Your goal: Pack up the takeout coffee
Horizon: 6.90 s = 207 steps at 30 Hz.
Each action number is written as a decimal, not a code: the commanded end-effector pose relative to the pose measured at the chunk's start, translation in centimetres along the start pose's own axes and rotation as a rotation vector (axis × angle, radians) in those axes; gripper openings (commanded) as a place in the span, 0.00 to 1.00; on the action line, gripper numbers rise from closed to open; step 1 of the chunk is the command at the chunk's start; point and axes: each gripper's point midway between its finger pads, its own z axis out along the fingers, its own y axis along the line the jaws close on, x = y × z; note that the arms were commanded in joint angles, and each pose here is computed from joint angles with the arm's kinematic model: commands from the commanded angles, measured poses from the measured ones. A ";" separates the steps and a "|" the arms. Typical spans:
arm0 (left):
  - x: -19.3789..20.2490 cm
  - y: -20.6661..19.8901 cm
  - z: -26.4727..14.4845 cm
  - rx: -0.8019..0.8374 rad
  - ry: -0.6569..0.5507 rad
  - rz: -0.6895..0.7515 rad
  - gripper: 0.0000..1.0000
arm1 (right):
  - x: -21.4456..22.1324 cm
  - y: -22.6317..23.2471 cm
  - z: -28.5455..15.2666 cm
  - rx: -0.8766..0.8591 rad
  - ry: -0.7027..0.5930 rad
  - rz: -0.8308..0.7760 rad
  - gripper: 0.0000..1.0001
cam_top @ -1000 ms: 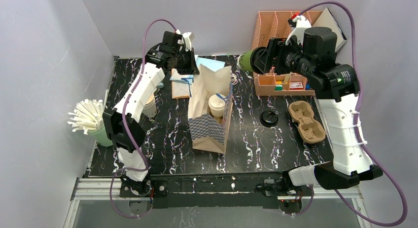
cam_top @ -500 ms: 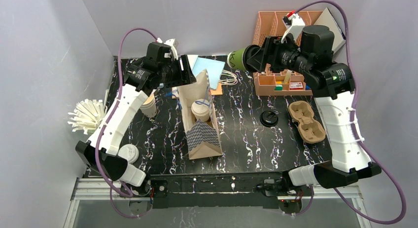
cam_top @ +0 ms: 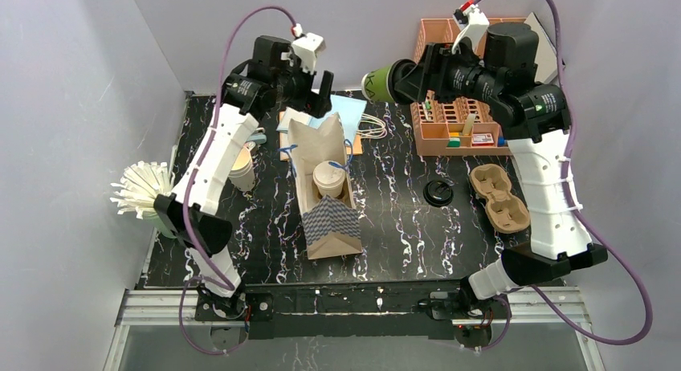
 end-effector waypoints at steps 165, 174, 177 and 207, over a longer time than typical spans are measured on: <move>7.4 -4.4 -5.2 0.122 -0.026 -0.134 0.00 | 24.2 4.6 0.3 0.028 0.612 -0.552 0.41; 5.7 -4.9 -4.9 0.146 -0.092 -0.179 0.00 | 25.6 4.4 2.0 0.023 0.611 -0.641 0.42; 5.3 -4.6 -5.0 0.131 -0.109 -0.178 0.00 | 26.7 4.2 1.5 0.012 0.645 -0.638 0.42; 5.6 -7.2 -5.7 0.293 -0.132 -0.123 0.00 | 28.0 0.1 2.5 0.131 0.514 -0.603 0.41</move>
